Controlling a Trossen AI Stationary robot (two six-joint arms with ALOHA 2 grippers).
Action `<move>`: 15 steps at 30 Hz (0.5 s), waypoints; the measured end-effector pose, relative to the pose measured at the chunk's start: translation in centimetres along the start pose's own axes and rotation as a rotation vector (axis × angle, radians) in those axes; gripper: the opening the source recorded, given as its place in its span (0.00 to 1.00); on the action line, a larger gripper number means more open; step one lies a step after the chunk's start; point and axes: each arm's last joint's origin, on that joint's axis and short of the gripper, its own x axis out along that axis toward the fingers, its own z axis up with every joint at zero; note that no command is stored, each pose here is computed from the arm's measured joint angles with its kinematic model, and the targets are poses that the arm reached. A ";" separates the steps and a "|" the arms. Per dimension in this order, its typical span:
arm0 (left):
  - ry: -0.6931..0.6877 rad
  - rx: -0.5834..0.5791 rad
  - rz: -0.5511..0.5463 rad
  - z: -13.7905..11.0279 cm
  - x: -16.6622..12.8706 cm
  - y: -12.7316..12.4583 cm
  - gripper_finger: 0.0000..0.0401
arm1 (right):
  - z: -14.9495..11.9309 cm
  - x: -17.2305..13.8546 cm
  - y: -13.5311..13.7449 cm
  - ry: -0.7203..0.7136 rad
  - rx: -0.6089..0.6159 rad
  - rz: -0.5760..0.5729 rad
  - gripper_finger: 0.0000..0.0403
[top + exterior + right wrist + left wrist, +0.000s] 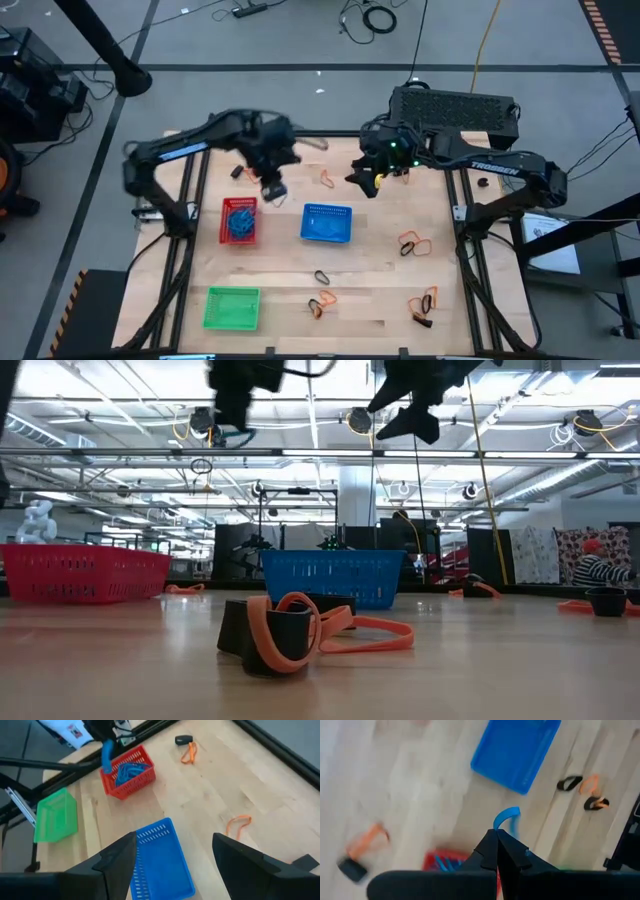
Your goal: Sort rubber bands into baskets
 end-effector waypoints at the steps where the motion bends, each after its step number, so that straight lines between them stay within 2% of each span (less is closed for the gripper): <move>1: 0.003 -0.022 0.007 -1.1 0.2 -0.4 0.00 | 0.0 0.4 0.0 0.000 -0.006 0.003 0.62; 6: -0.014 -0.159 0.047 -6.2 1.3 -1.7 0.00 | 0.4 3.3 -0.1 -0.016 -0.013 0.036 0.62; 11: 0.005 -0.289 0.068 -11.1 3.1 -2.1 0.00 | 0.4 5.9 1.3 -0.025 -0.058 0.234 0.62; 15: 0.015 -0.350 0.117 -14.2 4.7 -2.1 0.00 | 0.2 7.7 2.8 -0.061 -0.120 0.302 0.62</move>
